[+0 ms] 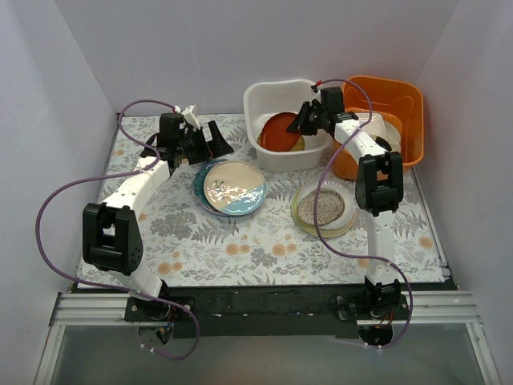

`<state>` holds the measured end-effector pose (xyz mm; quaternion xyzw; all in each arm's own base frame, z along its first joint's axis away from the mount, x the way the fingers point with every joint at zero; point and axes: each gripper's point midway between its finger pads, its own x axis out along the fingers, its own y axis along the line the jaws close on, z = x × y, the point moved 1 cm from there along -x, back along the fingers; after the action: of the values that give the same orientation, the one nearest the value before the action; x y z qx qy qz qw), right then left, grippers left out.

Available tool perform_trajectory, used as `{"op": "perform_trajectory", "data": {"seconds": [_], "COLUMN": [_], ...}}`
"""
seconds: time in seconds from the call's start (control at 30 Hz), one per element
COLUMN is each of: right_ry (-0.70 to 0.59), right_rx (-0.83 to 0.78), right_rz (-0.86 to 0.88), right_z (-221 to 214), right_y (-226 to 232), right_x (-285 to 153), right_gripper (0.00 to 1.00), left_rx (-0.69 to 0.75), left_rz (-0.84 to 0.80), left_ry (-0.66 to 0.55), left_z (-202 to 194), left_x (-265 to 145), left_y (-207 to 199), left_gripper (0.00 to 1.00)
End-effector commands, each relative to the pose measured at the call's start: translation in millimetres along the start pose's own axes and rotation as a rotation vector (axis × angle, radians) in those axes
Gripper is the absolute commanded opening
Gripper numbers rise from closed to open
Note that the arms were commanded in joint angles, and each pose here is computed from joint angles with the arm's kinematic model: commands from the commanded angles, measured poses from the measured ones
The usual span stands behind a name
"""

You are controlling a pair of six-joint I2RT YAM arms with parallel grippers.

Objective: Place the plates into the plastic bin on the countertop
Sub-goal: Place the plate in the plastic bin.

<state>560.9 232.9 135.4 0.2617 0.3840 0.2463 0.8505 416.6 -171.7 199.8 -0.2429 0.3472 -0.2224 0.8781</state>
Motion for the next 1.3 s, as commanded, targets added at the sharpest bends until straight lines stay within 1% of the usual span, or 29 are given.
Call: {"op": "perform_trajectory", "data": {"seconds": [0.0, 0.03, 0.2, 0.37, 0.4, 0.47, 0.5, 0.57, 0.6, 0.7, 0.97, 1.1, 1.2, 1.27], "right_ry": [0.012, 0.016, 0.028, 0.029, 0.028, 0.028, 0.024, 0.017, 0.013, 0.002, -0.016, -0.031, -0.044, -0.05], "right_rx": [-0.024, -0.023, -0.022, -0.032, -0.035, -0.045, -0.049, -0.064, -0.07, -0.087, -0.114, -0.127, -0.141, -0.15], "right_rz": [-0.017, -0.02, -0.026, -0.043, -0.048, -0.062, -0.068, -0.087, -0.089, -0.107, -0.129, -0.136, -0.141, -0.148], "right_z": [-6.0, -7.7, -12.0, -12.4, -11.8, -12.0, -10.3, -8.6, -7.1, -3.9, 5.1, 9.7, 16.0, 20.0], "right_y": [-6.7, -8.6, -8.8, -9.8, -10.0, -10.3, -9.7, -9.7, -7.4, -4.7, 1.7, 7.4, 14.5, 18.6], "right_x": [9.0, 10.0, 12.7, 12.0, 11.2, 10.0, 8.0, 5.4, 3.2, -1.1, -9.3, -14.6, -21.4, -28.2], "right_gripper": [0.08, 0.11, 0.18, 0.23, 0.27, 0.3, 0.35, 0.4, 0.45, 0.52, 0.59, 0.68, 0.73, 0.74], "left_rx": [0.009, 0.012, 0.008, 0.007, 0.006, 0.01, 0.008, 0.008, 0.007, 0.01, 0.009, 0.015, 0.015, 0.015], "left_rz": [-0.031, -0.034, -0.037, -0.039, -0.038, -0.04, -0.039, -0.036, -0.038, -0.04, -0.043, -0.043, -0.043, -0.044], "left_ry": [-0.023, -0.023, -0.023, -0.024, -0.023, -0.025, -0.024, -0.026, -0.026, -0.027, -0.027, -0.033, -0.035, -0.032], "left_z": [6.2, 6.1, 6.1, 6.6, 6.1, 6.3, 6.1, 6.6, 6.8, 6.5, 5.8, 7.2, 7.9, 7.4], "left_x": [-6.8, -7.1, -6.2, -7.4, -7.3, -7.5, -7.5, -7.7, -8.1, -8.2, -9.7, -10.4, -11.0, -10.1], "left_y": [-7.0, -8.1, -7.8, -7.6, -7.2, -8.3, -7.4, -6.6, -7.2, -7.9, -8.9, -9.3, -9.2, -9.5], "left_gripper": [0.98, 0.98, 0.98, 0.98, 0.98, 0.98, 0.98, 0.98, 0.98, 0.98, 0.98, 0.98, 0.98, 0.98]}}
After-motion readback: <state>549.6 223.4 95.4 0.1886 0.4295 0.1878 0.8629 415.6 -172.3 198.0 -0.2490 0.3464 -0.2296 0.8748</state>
